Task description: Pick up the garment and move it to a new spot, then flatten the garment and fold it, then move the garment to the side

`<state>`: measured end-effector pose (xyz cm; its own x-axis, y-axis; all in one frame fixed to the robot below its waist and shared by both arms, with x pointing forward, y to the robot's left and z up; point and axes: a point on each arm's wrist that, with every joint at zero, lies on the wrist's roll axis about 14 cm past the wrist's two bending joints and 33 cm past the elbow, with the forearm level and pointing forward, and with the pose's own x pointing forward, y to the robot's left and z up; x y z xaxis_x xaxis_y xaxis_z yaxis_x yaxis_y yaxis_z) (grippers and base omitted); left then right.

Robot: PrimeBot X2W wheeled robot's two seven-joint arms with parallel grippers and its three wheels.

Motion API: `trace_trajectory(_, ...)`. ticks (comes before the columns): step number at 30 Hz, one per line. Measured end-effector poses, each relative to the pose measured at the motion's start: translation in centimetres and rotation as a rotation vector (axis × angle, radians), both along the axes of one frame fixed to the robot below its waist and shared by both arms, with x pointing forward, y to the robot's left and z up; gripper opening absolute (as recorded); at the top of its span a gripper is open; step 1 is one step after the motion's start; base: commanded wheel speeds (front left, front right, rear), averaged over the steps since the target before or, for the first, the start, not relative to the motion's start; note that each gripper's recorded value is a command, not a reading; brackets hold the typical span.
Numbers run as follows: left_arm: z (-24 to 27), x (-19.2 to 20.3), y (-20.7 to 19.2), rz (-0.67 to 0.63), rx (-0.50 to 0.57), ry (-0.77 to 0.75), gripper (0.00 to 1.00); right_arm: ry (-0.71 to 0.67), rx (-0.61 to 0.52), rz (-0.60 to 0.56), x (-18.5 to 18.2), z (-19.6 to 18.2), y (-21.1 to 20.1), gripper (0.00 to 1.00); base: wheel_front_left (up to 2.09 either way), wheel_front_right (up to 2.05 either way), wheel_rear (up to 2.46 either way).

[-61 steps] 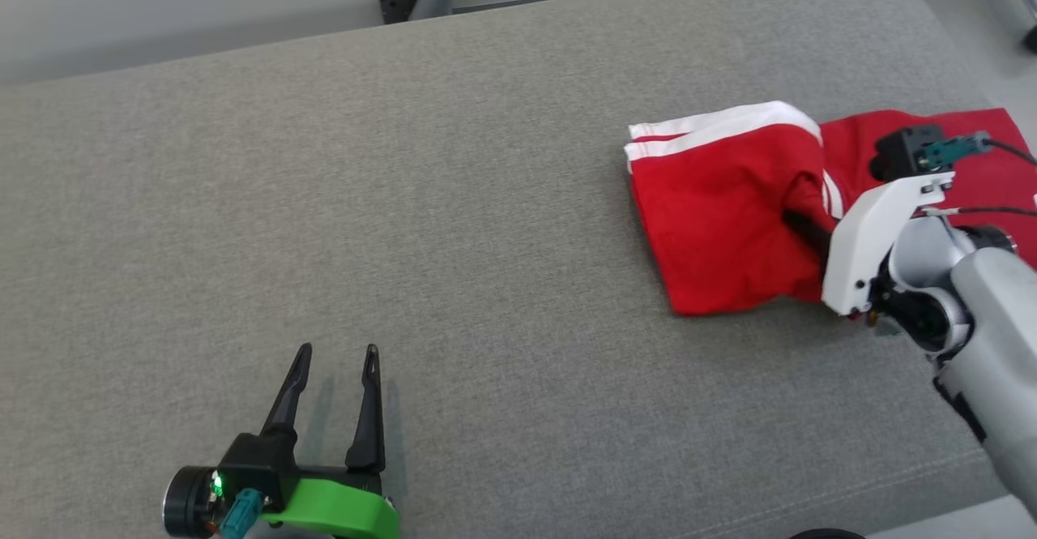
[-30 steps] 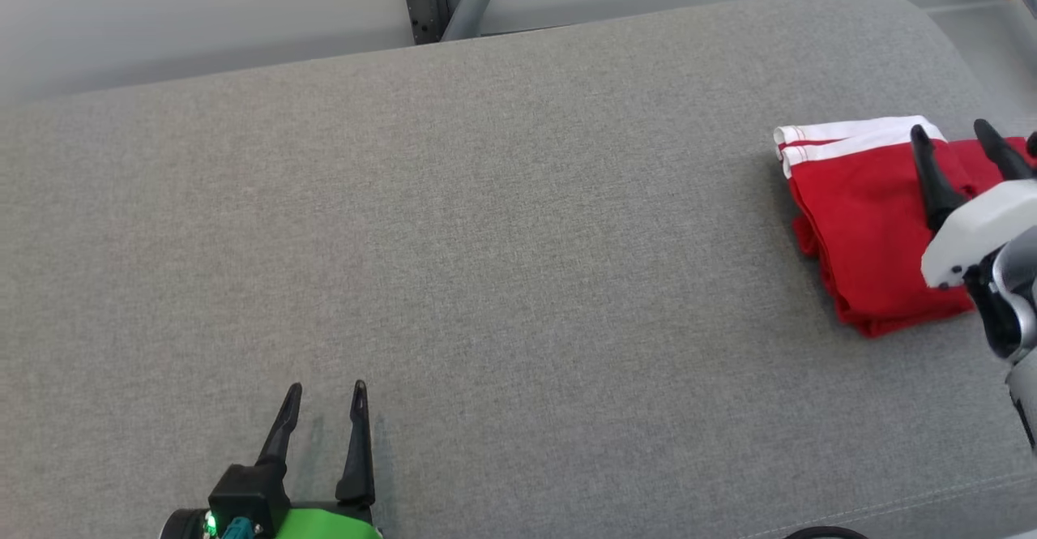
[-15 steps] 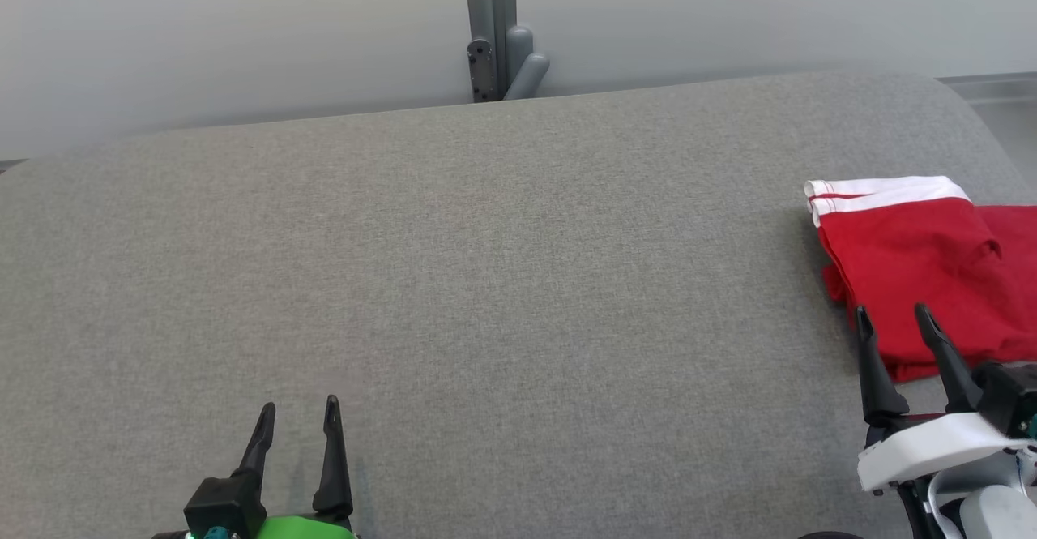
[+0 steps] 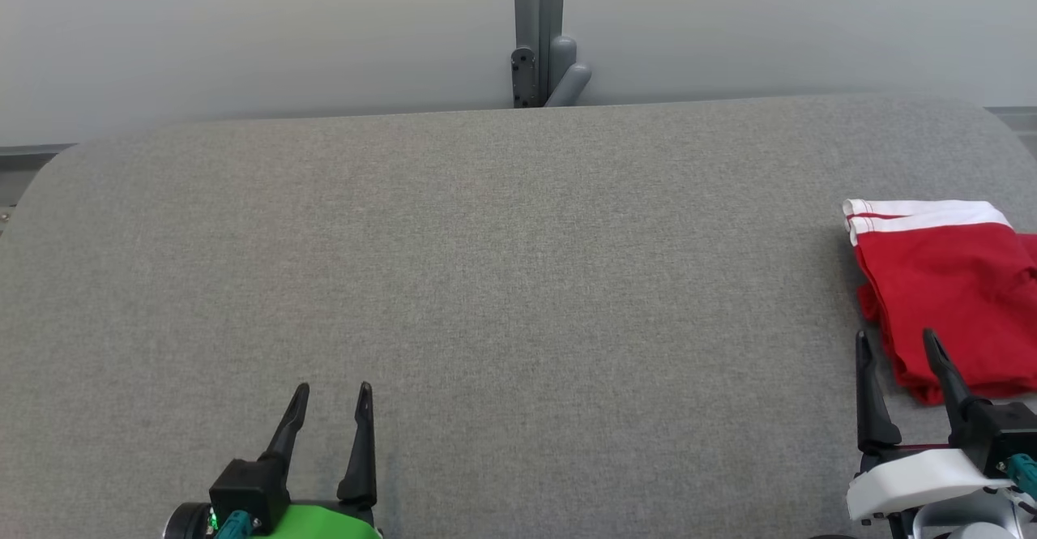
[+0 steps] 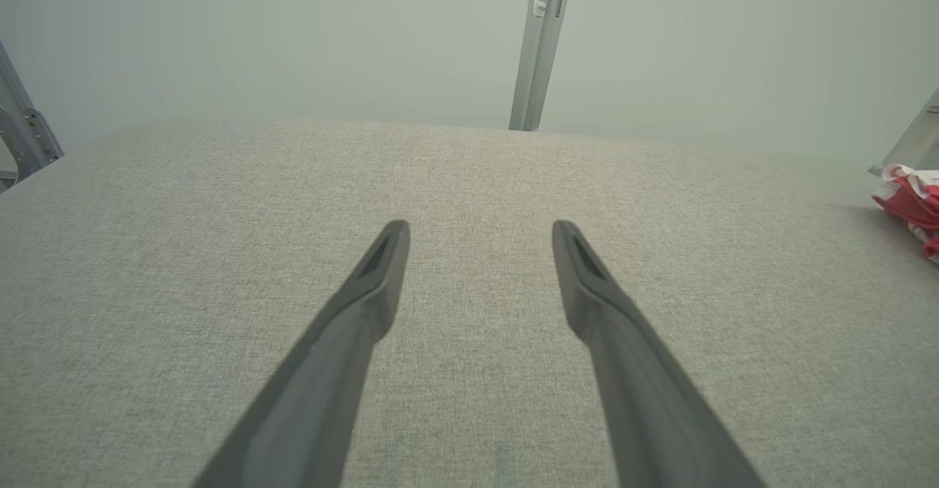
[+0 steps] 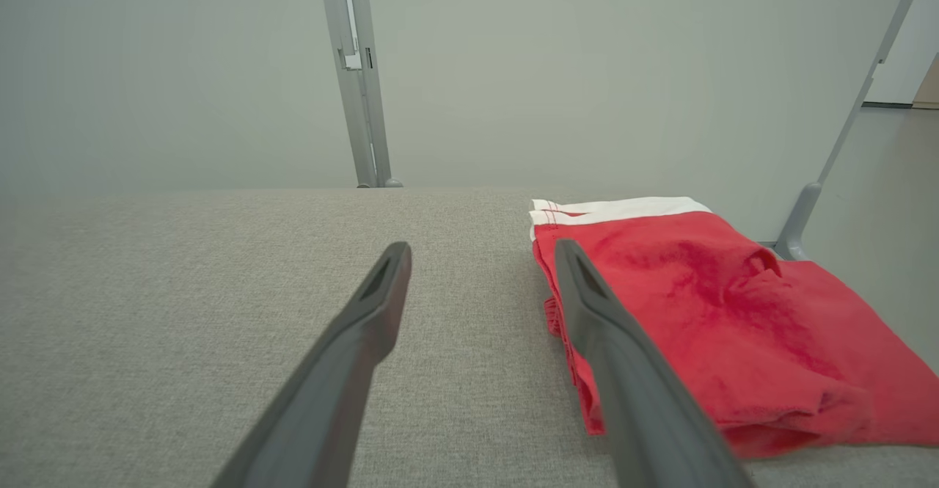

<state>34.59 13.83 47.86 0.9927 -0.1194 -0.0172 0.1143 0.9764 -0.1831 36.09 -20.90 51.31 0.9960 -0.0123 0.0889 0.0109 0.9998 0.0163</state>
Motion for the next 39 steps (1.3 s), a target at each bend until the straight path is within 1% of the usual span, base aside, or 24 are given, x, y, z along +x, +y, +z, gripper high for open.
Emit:
trace_trajectory(8, -0.2, 0.1, -0.5, -0.016, -0.001, 0.006, 1.0, 0.007, 0.005, -0.005, -0.1, -0.2, -0.1, 1.0, 0.0, 0.0, 0.0)
trace_trajectory(14, -0.4, -0.1, -0.3, -0.01, -0.008, 0.013, 1.0, 0.009, 0.01, 0.019, 0.0, -0.3, 0.8, 1.0, 0.0, 0.0, 0.0)
trace_trajectory(23, -0.7, 0.5, -1.6, -0.056, -0.007, 0.022, 1.0, 0.017, 0.011, -0.024, -0.8, -0.6, -0.6, 1.0, 0.0, 0.0, 0.0)
trace_trajectory(26, -0.7, 0.4, -1.7, -0.056, -0.007, 0.022, 1.0, 0.018, -0.013, -0.004, -0.7, -0.5, 0.1, 1.0, 0.0, 0.0, 0.0)
trace_trajectory(30, -0.6, 0.4, -1.7, -0.058, -0.005, 0.02, 1.0, 0.008, -0.017, 0.015, -0.8, -0.2, 0.7, 1.0, 0.0, 0.0, 0.0)
trace_trajectory(31, -0.6, 0.4, -1.7, -0.058, -0.005, 0.02, 0.0, 0.008, -0.017, 0.015, -0.8, -0.2, 0.7, 0.0, 0.0, 0.0, 0.0)
trace_trajectory(37, -3.0, -0.8, -1.5, -0.054, -0.003, 0.101, 0.0, 0.078, 0.006, 0.011, -1.4, -2.4, 0.8, 0.0, 0.0, 0.0, 0.0)
trace_trajectory(39, -3.3, -1.0, -1.4, -0.043, -0.029, 0.118, 0.0, 0.099, 0.038, 0.002, -1.5, -2.9, 0.7, 0.0, 0.0, 0.0, 0.0)
